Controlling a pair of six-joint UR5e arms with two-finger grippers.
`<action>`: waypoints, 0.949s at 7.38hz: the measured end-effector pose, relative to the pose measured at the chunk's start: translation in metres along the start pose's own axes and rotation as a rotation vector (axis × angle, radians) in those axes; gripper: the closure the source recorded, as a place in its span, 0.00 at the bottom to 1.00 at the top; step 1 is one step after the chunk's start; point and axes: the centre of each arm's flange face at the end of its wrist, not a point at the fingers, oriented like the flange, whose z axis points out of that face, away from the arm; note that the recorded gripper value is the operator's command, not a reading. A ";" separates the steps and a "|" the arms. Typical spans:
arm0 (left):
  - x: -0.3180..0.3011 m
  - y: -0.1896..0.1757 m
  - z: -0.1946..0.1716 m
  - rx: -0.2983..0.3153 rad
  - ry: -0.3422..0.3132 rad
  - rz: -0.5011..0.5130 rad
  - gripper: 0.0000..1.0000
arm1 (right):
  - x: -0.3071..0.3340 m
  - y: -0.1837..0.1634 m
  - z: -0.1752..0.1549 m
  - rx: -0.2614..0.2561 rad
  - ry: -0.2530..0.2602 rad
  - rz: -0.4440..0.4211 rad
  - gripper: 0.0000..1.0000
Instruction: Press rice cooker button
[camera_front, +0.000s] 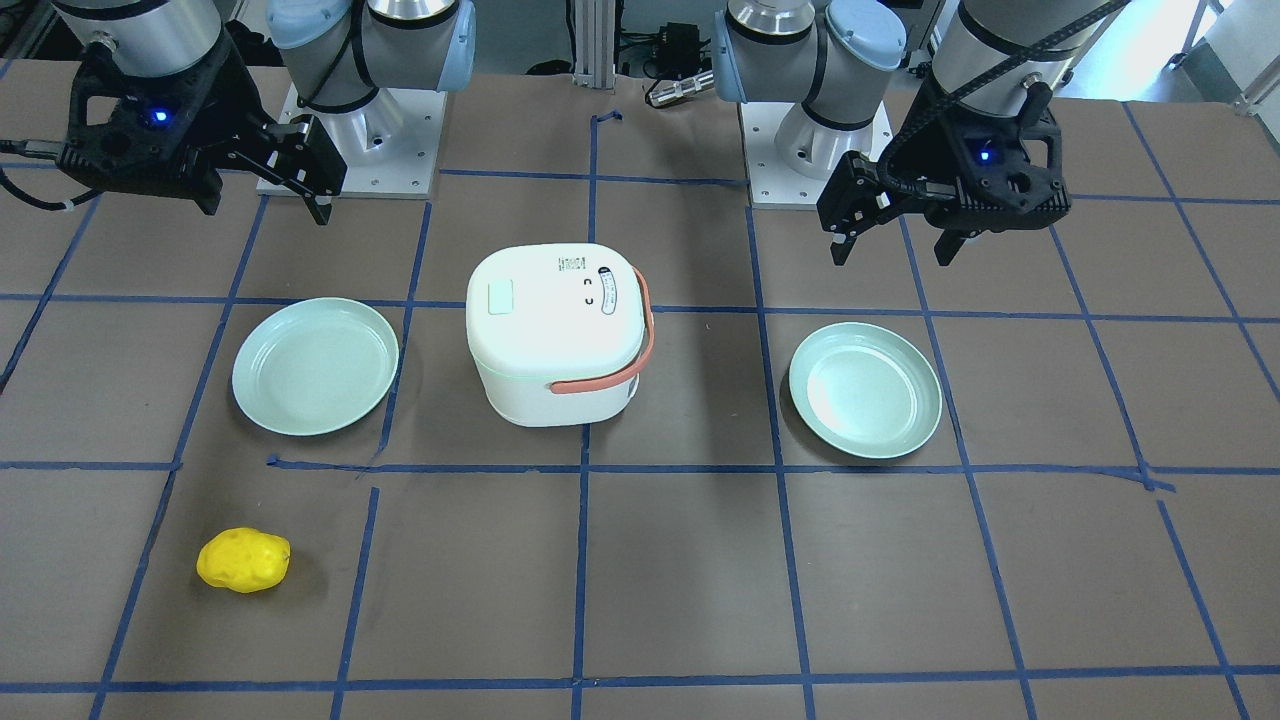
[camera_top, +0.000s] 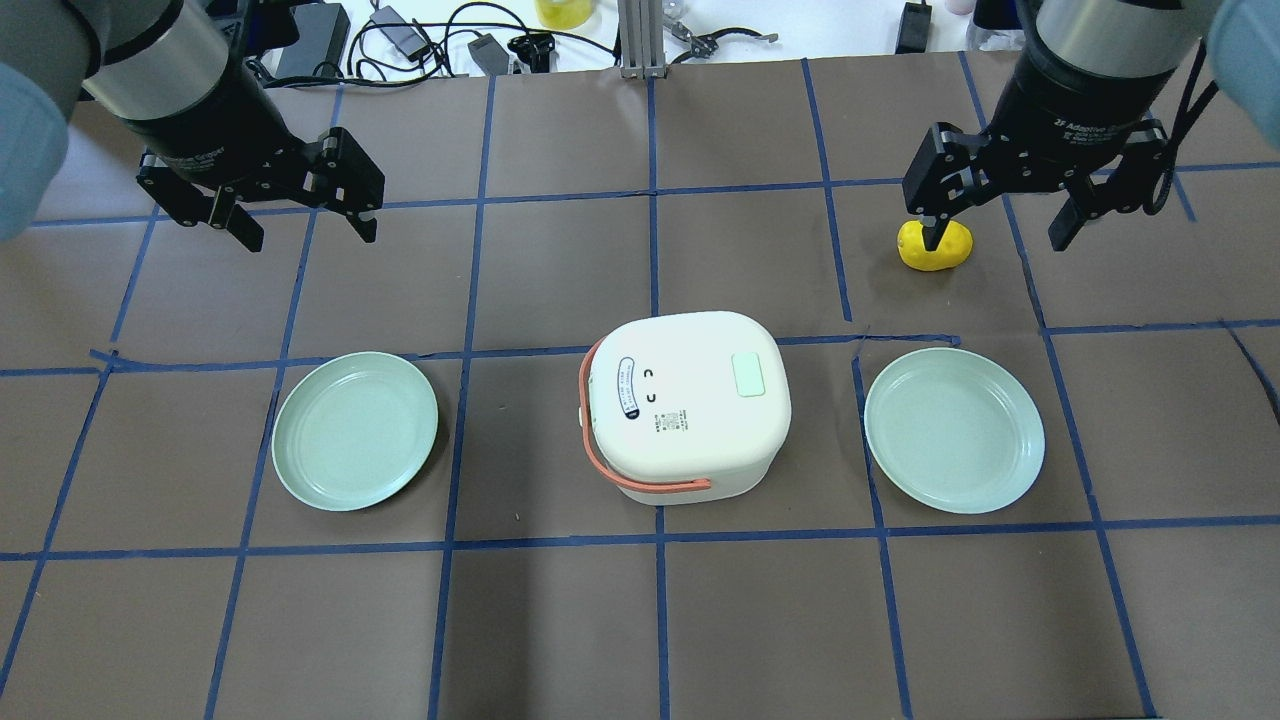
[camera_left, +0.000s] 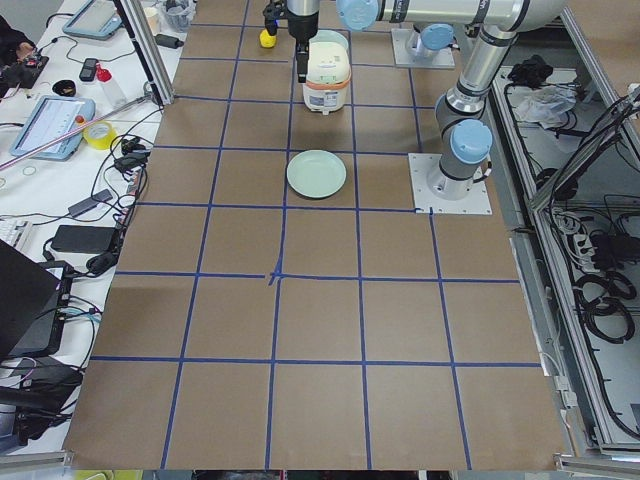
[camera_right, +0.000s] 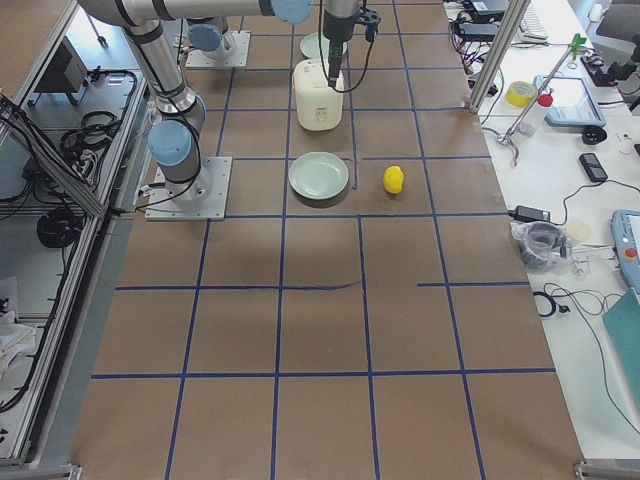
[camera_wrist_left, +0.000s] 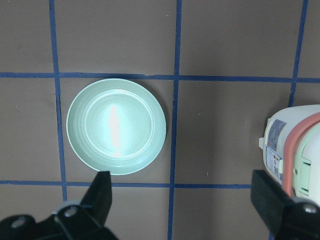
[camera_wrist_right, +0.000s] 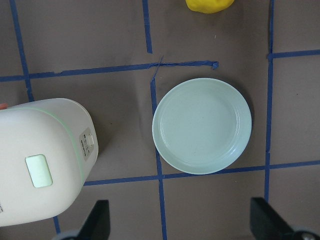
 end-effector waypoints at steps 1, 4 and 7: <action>0.000 0.000 0.000 0.000 0.000 0.000 0.00 | 0.000 0.000 0.000 0.000 0.000 0.000 0.00; 0.000 0.000 0.000 0.000 0.000 0.000 0.00 | -0.001 -0.003 0.004 -0.002 -0.001 -0.003 0.00; 0.000 0.000 0.000 0.000 0.000 0.000 0.00 | -0.002 -0.008 0.004 -0.008 -0.013 -0.004 0.00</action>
